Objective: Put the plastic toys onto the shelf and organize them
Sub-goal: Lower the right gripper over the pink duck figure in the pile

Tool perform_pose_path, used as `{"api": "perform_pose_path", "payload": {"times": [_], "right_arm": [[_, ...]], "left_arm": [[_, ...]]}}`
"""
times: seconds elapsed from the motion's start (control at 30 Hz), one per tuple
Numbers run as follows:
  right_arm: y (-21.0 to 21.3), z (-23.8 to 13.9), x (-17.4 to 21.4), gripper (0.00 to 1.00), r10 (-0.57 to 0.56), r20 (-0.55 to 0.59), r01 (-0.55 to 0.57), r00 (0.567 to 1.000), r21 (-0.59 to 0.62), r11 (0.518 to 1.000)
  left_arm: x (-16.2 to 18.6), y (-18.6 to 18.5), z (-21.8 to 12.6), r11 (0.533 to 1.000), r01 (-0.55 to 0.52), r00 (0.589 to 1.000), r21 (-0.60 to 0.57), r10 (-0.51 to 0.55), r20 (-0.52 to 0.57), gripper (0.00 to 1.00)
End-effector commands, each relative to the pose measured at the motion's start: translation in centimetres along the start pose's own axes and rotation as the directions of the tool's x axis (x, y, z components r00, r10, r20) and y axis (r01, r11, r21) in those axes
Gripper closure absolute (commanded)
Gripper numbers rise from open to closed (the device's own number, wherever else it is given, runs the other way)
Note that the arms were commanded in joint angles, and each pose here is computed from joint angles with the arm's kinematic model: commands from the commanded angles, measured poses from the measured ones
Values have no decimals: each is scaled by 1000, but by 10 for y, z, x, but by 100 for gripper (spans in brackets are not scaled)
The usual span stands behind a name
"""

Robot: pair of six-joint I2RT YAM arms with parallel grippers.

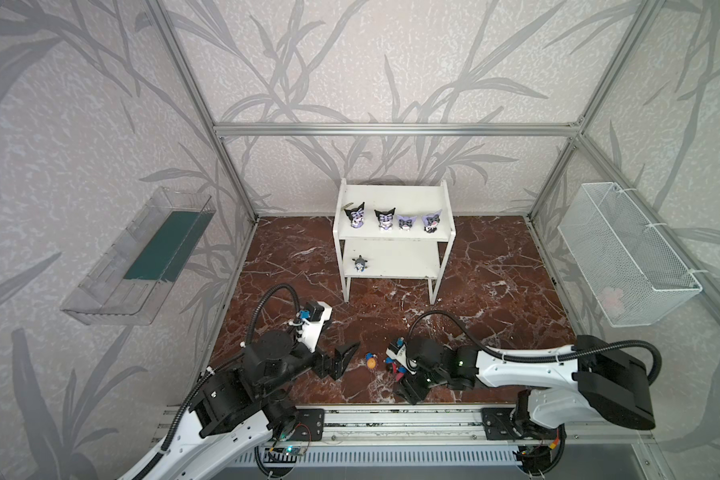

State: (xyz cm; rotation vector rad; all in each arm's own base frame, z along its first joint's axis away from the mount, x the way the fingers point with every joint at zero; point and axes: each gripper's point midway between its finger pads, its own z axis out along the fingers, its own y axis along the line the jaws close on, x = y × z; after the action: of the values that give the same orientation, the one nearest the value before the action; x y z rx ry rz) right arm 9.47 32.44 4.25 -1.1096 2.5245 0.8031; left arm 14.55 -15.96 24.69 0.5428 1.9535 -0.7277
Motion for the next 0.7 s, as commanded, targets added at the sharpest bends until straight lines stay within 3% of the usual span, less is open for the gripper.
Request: {"api": "perform_pose_path", "payload": {"times": [0.0, 0.3, 0.67], "right_arm": [[6, 1, -24, 32, -53, 51, 53, 997, -4, 999], [-12, 6, -7, 32, -75, 15, 74, 997, 72, 995], [-23, 16, 3, 41, -129, -18, 130, 991, 218, 967]], "left_arm": [[-1, -2, -2, 1000, -6, 1000, 9, 6, 11, 0], [-2, -2, -2, 1000, -8, 1000, 10, 8, 15, 0], [-1, -2, -1, 1000, -6, 1000, 10, 6, 11, 0]]}}
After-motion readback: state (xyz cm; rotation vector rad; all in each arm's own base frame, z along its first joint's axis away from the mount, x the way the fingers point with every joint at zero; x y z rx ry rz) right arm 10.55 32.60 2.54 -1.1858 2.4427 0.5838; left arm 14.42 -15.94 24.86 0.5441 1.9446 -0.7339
